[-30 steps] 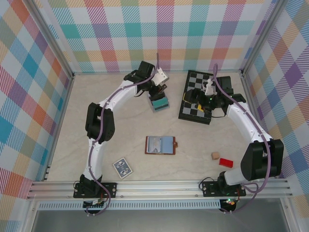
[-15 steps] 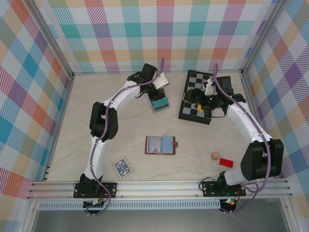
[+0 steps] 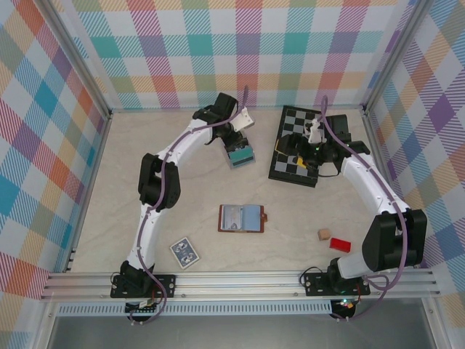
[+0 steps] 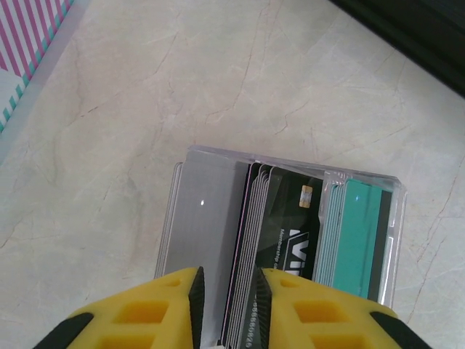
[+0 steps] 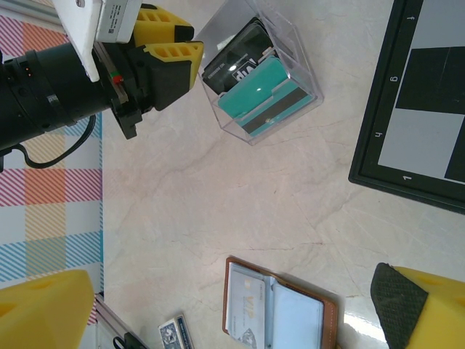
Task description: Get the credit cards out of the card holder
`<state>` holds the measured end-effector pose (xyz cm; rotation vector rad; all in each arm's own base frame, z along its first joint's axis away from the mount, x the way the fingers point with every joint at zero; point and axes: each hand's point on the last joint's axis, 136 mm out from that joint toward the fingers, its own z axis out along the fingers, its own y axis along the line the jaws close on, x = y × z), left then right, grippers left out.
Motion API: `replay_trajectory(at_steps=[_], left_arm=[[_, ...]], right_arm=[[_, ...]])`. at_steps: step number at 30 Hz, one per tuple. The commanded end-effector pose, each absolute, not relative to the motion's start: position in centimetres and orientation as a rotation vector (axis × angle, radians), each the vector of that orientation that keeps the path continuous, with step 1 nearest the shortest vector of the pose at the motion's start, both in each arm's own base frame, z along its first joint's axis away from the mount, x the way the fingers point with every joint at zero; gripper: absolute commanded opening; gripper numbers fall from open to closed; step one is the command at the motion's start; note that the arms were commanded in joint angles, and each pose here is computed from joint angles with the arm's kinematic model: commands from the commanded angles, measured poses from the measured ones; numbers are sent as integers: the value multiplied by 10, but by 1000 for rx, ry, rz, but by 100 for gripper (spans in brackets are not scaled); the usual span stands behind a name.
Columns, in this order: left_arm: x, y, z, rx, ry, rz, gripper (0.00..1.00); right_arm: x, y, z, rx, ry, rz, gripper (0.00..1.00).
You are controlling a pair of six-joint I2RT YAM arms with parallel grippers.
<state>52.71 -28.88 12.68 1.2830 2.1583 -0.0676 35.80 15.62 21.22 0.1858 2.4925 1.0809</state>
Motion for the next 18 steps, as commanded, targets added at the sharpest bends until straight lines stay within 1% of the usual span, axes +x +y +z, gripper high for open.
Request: replay_trajectory(at_steps=[1,4,9,10,14,18], left_arm=[[527,-289,130,1250,2185,-66,29],[529,-290,149,1152,2192,-103,35],[524,-285,196,852,2220,-232,47],[522,-280,203,775,2229,-257,51],[503,-264,222,543,2232,-321,63],[474,-236,223,323,2264,-327,76]], right_arm=[[359,158,207,191,2500,1109,100],[359,156,205,181,2506,1085,100],[352,162,197,118,2542,1021,97],[349,166,194,95,2554,1000,97],[335,190,185,-31,2602,945,94],[312,220,169,-171,2666,917,91]])
